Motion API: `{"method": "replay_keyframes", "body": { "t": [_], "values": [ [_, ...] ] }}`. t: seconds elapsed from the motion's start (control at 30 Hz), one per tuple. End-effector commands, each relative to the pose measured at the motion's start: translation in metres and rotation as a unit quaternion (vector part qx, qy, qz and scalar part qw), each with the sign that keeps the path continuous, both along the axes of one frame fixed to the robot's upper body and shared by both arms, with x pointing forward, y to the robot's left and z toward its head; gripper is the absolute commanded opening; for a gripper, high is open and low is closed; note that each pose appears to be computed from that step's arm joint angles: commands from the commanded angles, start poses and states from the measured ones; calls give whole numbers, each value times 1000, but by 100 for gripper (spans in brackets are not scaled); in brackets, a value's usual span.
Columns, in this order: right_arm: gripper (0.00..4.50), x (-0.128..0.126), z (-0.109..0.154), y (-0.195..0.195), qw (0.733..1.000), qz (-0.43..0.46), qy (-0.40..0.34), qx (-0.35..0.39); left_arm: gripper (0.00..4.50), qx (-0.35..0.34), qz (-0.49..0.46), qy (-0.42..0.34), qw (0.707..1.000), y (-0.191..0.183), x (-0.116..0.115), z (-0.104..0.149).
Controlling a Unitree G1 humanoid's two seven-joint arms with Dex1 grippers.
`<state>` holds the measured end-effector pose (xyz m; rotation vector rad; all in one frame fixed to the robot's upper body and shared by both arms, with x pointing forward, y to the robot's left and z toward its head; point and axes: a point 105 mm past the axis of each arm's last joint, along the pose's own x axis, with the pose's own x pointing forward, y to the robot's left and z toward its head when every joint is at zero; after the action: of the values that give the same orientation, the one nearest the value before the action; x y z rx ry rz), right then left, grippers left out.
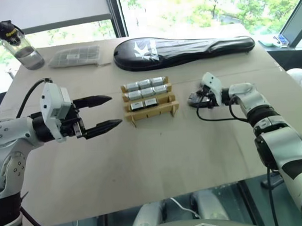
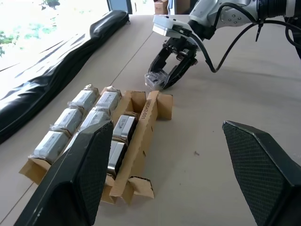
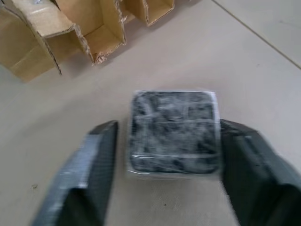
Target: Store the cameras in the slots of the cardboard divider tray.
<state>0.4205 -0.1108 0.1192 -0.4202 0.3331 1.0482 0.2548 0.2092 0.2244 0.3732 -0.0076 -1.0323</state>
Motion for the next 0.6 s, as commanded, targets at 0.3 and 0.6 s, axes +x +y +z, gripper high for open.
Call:
{"method": "replay_keyframes", "body": {
  "t": [0.3,0.6],
  "values": [
    [195,0,76,10,948,44,-304,-79,386,-119,-15,-3,993,-29,31,22],
    [195,-68,118,75,765,209,-590,-151,386,-152,-53,17,987,-71,77,32]
  ]
}}
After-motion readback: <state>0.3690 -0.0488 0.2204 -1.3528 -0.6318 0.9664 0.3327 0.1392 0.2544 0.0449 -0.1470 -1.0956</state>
